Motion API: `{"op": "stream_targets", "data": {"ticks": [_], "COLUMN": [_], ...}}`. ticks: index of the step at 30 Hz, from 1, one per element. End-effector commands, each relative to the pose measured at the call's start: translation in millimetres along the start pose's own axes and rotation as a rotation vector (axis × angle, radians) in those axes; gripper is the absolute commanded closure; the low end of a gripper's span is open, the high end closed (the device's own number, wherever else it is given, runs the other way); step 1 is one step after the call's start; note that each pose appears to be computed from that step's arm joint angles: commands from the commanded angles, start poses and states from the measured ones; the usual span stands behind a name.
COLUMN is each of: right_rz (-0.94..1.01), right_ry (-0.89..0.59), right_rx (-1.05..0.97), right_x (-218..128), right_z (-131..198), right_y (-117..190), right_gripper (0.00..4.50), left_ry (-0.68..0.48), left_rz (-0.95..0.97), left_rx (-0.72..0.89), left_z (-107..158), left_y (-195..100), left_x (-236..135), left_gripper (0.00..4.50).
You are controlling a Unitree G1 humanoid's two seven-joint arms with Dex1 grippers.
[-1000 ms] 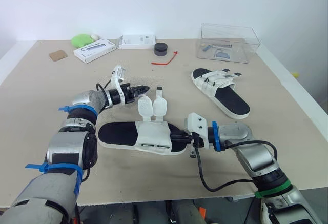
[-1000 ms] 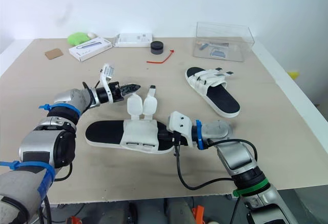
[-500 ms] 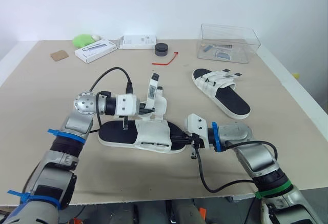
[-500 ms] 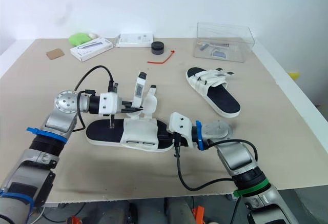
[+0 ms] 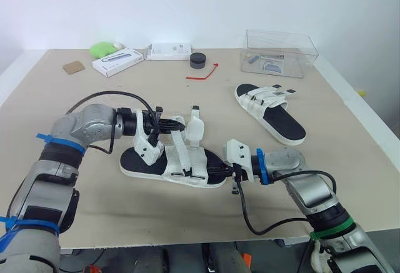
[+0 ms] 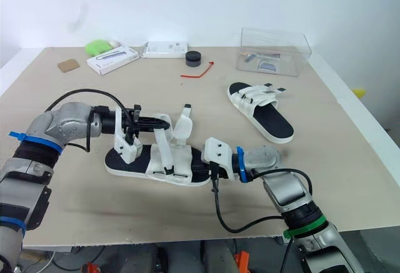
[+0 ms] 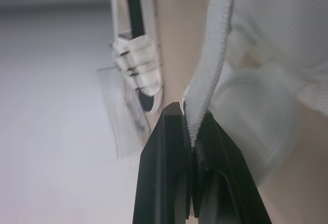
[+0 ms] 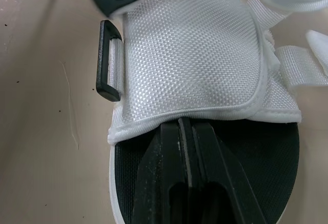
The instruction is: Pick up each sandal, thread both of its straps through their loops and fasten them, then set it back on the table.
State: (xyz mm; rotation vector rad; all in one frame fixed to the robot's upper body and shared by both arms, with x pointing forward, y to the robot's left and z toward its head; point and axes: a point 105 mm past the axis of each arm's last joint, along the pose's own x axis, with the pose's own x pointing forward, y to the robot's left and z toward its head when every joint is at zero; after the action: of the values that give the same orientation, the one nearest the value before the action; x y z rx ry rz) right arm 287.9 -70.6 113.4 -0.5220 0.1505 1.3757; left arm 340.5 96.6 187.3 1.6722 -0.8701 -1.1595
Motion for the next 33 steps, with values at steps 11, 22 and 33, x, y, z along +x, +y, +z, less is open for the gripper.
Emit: {"op": "stream_targets", "data": {"ticks": [11,22,33], "right_rz": [0.021,0.035,0.051], "right_ry": [-0.004,0.001,-0.002], "right_rx": [-0.048,-0.051,-0.052], "right_x": [-0.6,0.3,3.7], "right_z": [4.8,2.7,2.1], "right_y": [-0.4,-2.6,-4.4], "right_gripper": [4.50,4.50,4.50], "left_ry": [-0.100,-0.056,-0.240], "left_rz": [0.007,-0.057,-0.051], "left_rx": [-0.158,-0.717,-1.791], "left_z": [14.6,16.8,46.8], "left_y": [3.8,-4.5,25.0], "left_x": [-14.9,-52.4,-65.6], "left_gripper": [1.70,1.31,1.31]}}
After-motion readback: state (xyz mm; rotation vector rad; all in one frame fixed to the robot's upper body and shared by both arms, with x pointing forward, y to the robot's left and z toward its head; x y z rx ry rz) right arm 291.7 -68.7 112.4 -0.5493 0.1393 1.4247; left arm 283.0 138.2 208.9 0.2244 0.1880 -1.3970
